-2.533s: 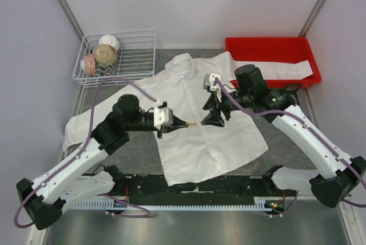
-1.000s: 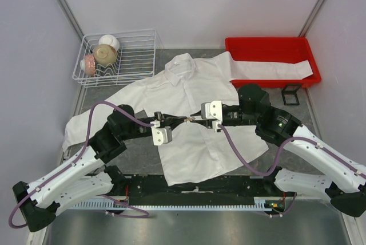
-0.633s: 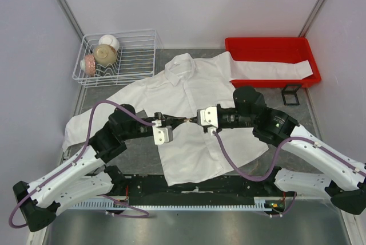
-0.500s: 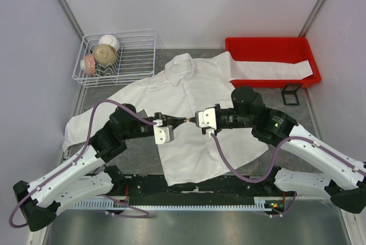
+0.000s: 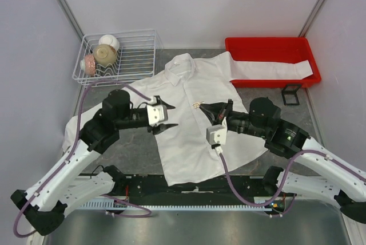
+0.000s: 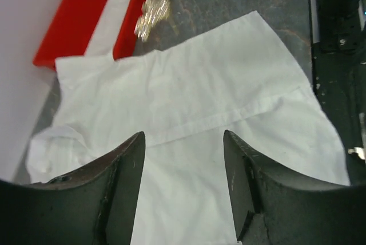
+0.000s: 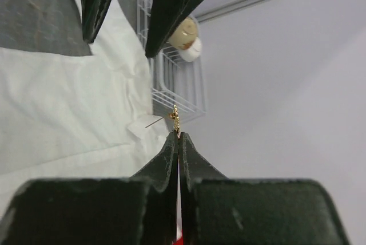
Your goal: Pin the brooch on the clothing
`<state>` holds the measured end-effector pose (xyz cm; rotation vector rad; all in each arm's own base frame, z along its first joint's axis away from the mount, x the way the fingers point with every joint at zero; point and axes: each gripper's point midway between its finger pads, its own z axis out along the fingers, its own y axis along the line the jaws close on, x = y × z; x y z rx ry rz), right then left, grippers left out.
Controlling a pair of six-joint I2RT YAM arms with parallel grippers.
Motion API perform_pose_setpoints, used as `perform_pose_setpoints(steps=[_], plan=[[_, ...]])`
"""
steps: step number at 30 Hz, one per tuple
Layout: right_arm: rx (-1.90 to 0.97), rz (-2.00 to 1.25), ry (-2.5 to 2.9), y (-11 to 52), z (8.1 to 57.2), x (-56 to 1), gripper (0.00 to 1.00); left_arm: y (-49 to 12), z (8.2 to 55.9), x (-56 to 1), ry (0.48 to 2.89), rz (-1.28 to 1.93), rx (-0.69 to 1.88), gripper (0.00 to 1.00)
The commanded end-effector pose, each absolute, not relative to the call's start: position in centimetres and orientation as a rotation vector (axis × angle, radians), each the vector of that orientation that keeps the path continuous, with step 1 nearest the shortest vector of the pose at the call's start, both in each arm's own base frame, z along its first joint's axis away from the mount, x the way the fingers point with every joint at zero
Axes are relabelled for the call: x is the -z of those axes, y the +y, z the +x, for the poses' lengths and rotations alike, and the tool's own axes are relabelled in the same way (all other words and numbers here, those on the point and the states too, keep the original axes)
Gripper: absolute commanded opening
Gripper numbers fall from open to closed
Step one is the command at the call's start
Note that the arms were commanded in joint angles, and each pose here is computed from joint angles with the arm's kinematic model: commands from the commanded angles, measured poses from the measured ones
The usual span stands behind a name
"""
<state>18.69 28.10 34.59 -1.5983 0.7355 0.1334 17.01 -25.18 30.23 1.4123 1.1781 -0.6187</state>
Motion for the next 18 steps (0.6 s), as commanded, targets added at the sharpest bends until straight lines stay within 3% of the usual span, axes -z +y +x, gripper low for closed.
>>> perform_pose_setpoints(steps=[1, 5, 8, 9, 18], plan=[[0.202, -1.536, 0.368, 26.9, 18.7, -38.8, 0.00, -23.3, 16.2, -30.0, 1.501, 1.248, 0.999, 0.64], [0.304, -1.530, 0.152, 26.7, 17.0, -38.5, 0.00, -24.3, 15.2, -33.2, 1.626, 1.108, 1.404, 0.75], [0.338, -1.562, 0.028, 27.0, 15.9, -37.3, 0.00, -25.1, 14.2, -34.7, 1.685, 1.033, 1.657, 0.76], [0.343, -1.580, 0.006, 27.1, 15.6, -36.6, 0.00, -25.4, 14.6, -35.7, 1.618, 1.042, 1.667, 0.75], [0.357, -1.609, -0.190, 28.0, 13.7, -33.9, 0.00, -26.3, 15.2, -34.5, 1.795, 0.810, 1.851, 0.57]])
